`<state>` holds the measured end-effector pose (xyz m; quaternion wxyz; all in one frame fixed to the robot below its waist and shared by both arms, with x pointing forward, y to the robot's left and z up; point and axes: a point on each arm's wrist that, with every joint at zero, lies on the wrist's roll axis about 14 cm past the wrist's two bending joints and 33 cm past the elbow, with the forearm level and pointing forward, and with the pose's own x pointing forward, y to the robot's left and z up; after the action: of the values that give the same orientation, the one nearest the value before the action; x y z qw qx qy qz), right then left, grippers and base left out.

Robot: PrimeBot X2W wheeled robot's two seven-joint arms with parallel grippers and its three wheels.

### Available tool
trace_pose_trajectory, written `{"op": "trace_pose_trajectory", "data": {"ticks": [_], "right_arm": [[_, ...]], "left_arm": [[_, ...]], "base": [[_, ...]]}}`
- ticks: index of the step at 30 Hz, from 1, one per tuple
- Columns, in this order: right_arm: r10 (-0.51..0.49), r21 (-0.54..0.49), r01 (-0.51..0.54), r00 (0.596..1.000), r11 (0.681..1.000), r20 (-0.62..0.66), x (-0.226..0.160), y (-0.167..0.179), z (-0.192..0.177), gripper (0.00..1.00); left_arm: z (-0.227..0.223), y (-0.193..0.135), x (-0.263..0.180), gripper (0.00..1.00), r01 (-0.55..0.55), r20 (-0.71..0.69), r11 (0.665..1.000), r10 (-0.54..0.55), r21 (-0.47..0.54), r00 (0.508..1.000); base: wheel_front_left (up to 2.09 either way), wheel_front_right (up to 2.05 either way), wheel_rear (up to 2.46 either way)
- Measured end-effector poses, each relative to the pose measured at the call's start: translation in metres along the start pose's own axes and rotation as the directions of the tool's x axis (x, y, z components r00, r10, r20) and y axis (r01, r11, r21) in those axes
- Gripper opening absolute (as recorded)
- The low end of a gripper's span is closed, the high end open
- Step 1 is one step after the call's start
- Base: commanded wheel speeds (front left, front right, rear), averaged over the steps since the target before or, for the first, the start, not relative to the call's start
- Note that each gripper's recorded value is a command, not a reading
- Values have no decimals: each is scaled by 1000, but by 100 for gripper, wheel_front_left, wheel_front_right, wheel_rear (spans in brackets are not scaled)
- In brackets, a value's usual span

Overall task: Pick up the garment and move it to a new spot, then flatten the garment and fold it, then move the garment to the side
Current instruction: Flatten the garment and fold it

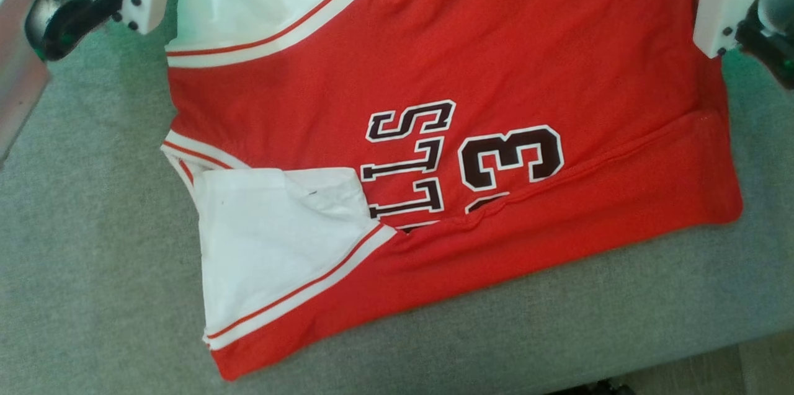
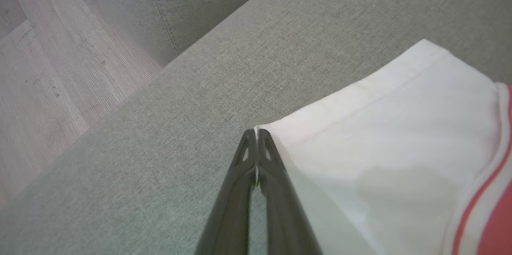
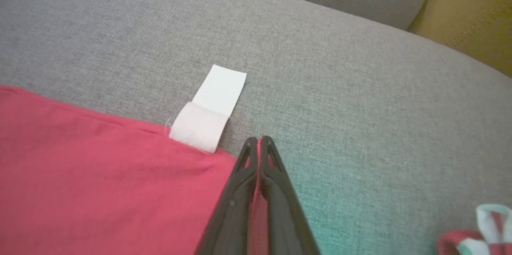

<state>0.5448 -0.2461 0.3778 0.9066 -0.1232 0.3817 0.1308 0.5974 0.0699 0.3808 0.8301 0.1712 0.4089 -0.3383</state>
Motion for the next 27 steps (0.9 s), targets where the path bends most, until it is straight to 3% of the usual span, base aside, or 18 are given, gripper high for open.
{"op": "trace_pose_trajectory", "data": {"ticks": [8, 12, 18, 22, 27], "right_arm": [[7, 80, -8, 1000, 997, 16, 2, -3, -2, 0], [-10, 167, -6, 996, 986, 92, -1, -12, 12, 0], [-72, 319, -11, 967, 948, 246, -11, -34, 41, 0], [-92, 346, -15, 952, 938, 293, -16, -39, 50, 0], [-100, 363, -29, 938, 931, 331, -24, -38, 55, 0]], "left_arm": [[3, 4, -1, 0, -6, 50, 1000, 7, -24, 999], [14, 5, -5, 0, 0, 128, 999, 6, -42, 992], [57, 19, -27, 0, -31, 338, 998, 50, -62, 940], [88, 20, -48, 0, -25, 471, 998, 52, -62, 881], [97, 10, -68, 0, 17, 536, 997, 23, -71, 844]], "base": [[0, 0, 0], [0, 0, 0], [0, 0, 0], [0, 0, 0], [0, 0, 0]]}}
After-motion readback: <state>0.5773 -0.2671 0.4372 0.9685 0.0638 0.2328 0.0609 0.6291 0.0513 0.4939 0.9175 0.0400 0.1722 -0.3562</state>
